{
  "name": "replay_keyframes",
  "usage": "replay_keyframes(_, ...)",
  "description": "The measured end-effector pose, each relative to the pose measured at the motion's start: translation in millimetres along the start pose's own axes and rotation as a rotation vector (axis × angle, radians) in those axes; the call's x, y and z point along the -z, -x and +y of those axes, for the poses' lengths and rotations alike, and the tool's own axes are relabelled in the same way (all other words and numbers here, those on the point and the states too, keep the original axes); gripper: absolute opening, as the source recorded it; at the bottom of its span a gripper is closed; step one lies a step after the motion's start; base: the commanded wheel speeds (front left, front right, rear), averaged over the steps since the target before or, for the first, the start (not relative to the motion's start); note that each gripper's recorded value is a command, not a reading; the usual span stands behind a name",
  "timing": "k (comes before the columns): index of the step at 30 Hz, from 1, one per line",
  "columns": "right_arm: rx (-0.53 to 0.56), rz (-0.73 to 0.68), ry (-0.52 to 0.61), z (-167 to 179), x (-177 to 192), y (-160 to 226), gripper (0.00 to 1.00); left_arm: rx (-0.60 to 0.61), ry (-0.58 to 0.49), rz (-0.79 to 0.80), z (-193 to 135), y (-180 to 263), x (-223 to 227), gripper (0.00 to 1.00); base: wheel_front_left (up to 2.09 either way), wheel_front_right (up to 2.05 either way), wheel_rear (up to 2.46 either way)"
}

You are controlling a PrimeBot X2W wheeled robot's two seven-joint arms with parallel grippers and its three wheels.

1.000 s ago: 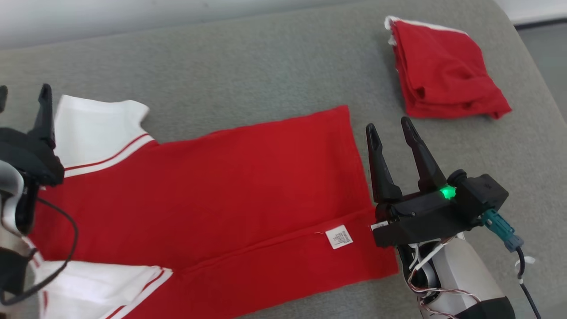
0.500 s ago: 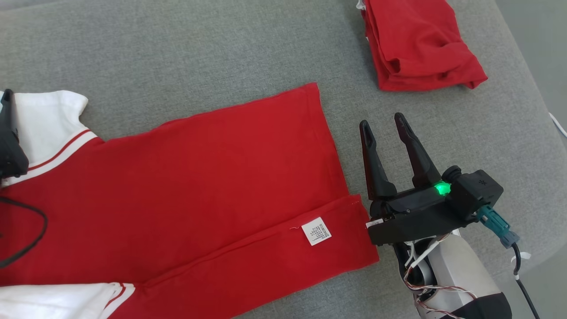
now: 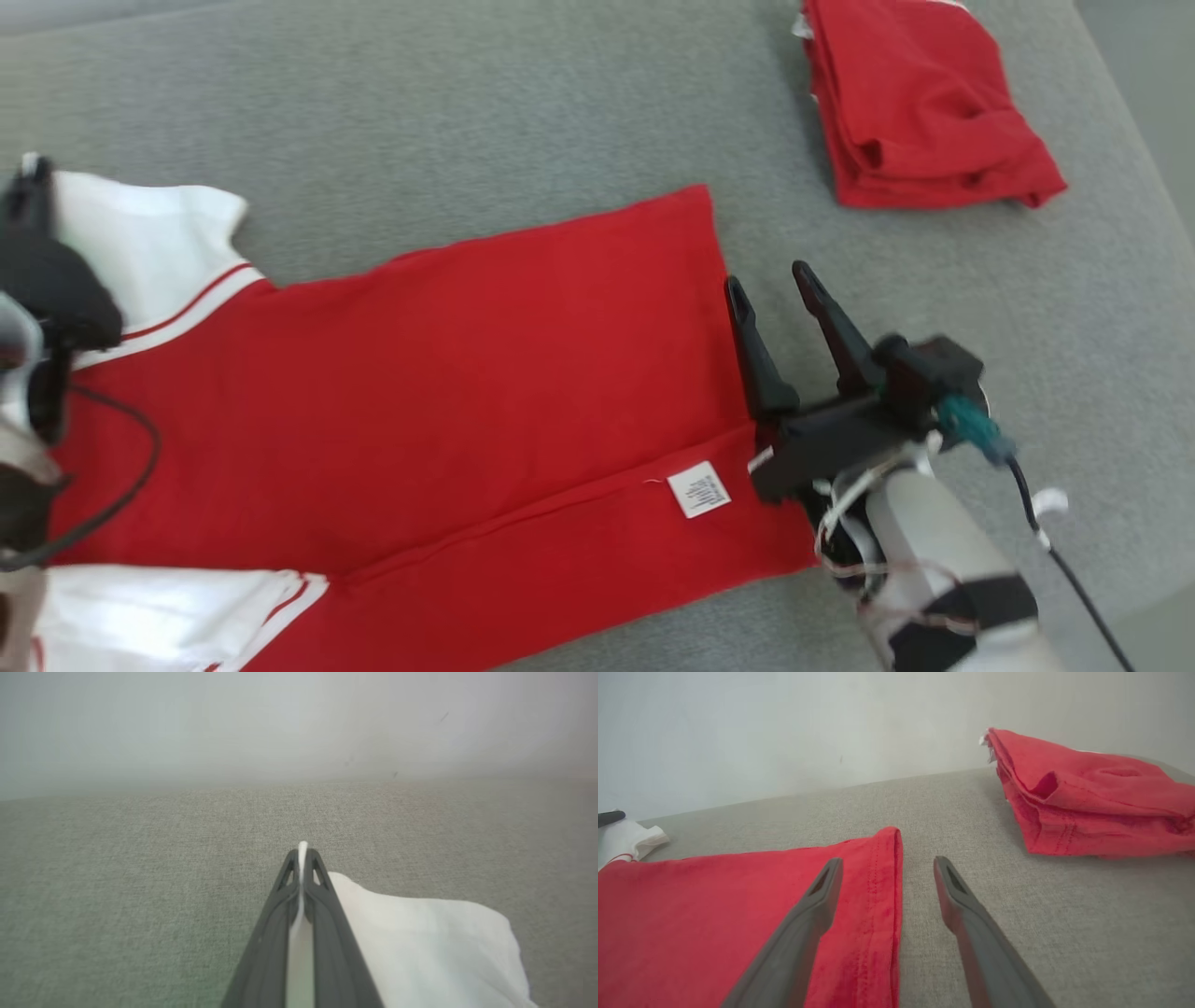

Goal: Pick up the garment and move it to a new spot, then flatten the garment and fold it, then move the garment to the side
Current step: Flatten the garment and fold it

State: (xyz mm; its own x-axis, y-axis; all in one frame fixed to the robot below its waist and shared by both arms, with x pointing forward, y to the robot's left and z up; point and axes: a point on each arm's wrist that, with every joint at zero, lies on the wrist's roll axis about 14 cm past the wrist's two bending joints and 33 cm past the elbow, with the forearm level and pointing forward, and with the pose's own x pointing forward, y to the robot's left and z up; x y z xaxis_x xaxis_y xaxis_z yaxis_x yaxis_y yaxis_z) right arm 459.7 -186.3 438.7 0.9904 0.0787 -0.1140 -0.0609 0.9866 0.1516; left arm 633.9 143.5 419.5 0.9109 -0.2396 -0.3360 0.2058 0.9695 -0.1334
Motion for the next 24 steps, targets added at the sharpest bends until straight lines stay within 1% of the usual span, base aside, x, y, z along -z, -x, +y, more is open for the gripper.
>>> replay_keyframes(4,-0.014,0.071,0.002,0.9,10.9,-20.4,1.00,0.023,0.004,-0.067,-8.1,10.7,-16.2,0.00,0.00,0.00,0.00)
replay_keyframes(10,-0.053,0.148,0.042,8.4,7.9,-58.8,1.00,0.041,0.012,-0.125,-9.6,29.2,-28.2,0.00,0.00,0.00,0.00)
replay_keyframes(11,-0.055,0.161,0.045,9.2,9.1,-63.2,0.96,0.041,0.012,-0.129,-9.1,31.6,-29.1,0.00,0.00,0.00,0.00)
replay_keyframes(12,-0.055,0.178,0.047,9.2,10.6,-67.3,0.95,0.042,0.011,-0.135,-8.6,34.0,-30.3,0.00,0.00,0.00,0.00)
replay_keyframes(14,-0.051,0.226,0.059,7.4,16.2,-73.9,0.97,0.043,0.011,-0.140,-8.2,38.2,-31.5,0.00,0.00,0.00,0.00)
replay_keyframes(15,-0.051,0.231,0.061,7.8,16.7,-77.0,0.94,0.041,0.013,-0.144,-6.9,40.1,-32.1,0.00,0.00,0.00,0.00)
replay_keyframes(16,-0.049,0.233,0.060,7.5,17.1,-79.8,0.93,0.039,0.013,-0.148,-5.8,41.8,-32.5,0.00,0.00,0.00,0.00)
replay_keyframes(18,-0.044,0.264,0.075,5.8,23.0,-82.8,0.84,0.034,0.015,-0.149,-2.8,44.6,-32.0,0.00,0.00,0.00,0.00)
replay_keyframes(19,-0.038,0.289,0.075,4.5,28.2,-82.4,0.75,0.032,0.017,-0.151,-1.4,45.7,-32.2,0.00,0.00,0.00,0.00)
replay_keyframes(20,-0.035,0.310,0.075,4.2,33.6,-81.1,0.39,0.032,0.022,-0.152,-1.0,46.3,-31.9,0.00,0.00,0.00,0.00)
replay_keyframes(21,-0.034,0.322,0.073,4.5,37.4,-80.2,0.00,0.033,0.024,-0.151,-1.2,46.5,-31.3,0.00,0.00,0.00,0.00)
replay_keyframes(24,-0.026,0.319,0.073,3.1,35.3,-83.0,0.00,0.039,0.026,-0.157,-3.1,46.2,-31.8,0.00,0.00,0.00,0.00)
